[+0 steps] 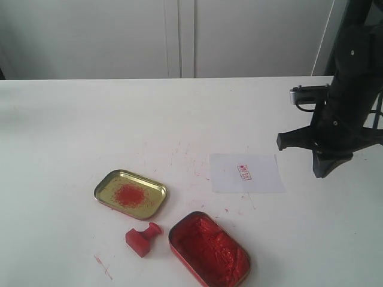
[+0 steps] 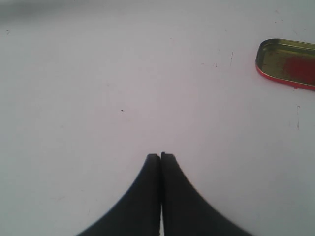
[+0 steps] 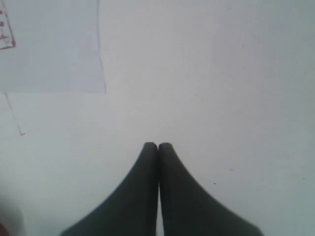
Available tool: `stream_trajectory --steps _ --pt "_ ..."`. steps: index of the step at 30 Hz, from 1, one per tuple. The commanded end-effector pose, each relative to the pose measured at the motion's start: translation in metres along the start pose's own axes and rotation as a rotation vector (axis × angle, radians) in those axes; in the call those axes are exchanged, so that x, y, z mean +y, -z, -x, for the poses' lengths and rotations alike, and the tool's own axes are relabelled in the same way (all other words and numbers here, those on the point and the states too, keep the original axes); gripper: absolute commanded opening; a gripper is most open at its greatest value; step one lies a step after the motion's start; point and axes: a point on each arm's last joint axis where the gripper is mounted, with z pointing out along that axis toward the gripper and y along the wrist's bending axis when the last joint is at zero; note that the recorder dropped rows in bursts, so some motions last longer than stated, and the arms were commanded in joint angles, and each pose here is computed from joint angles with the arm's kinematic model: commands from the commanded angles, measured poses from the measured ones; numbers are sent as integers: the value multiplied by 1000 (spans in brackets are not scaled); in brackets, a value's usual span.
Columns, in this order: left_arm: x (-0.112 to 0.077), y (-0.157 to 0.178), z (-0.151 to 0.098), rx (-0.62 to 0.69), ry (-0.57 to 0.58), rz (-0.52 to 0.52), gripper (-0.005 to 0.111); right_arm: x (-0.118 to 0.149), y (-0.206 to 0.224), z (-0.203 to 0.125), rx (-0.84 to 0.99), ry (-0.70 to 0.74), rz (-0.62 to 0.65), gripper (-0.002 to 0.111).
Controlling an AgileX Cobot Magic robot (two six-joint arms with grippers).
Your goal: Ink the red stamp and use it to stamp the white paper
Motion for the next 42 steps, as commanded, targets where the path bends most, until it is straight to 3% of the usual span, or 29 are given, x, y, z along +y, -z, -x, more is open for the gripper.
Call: stream_trajectory --steps 1,7,15,29,42 --pt "0 -1 -3 8 9 -1 0 -24 2 -6 -18 -42 -14 0" --pt "0 -1 -3 8 9 -1 0 -45 15 -18 -91 -74 -18 0" --pt "0 -1 -3 8 9 -1 0 -45 38 -36 -231 -9 -22 0" --pt "0 -1 -3 8 9 -1 0 -46 89 -101 -490 -12 -17 0" --pt "0 -1 -3 8 9 -1 0 -46 109 -158 -742 -24 -7 0"
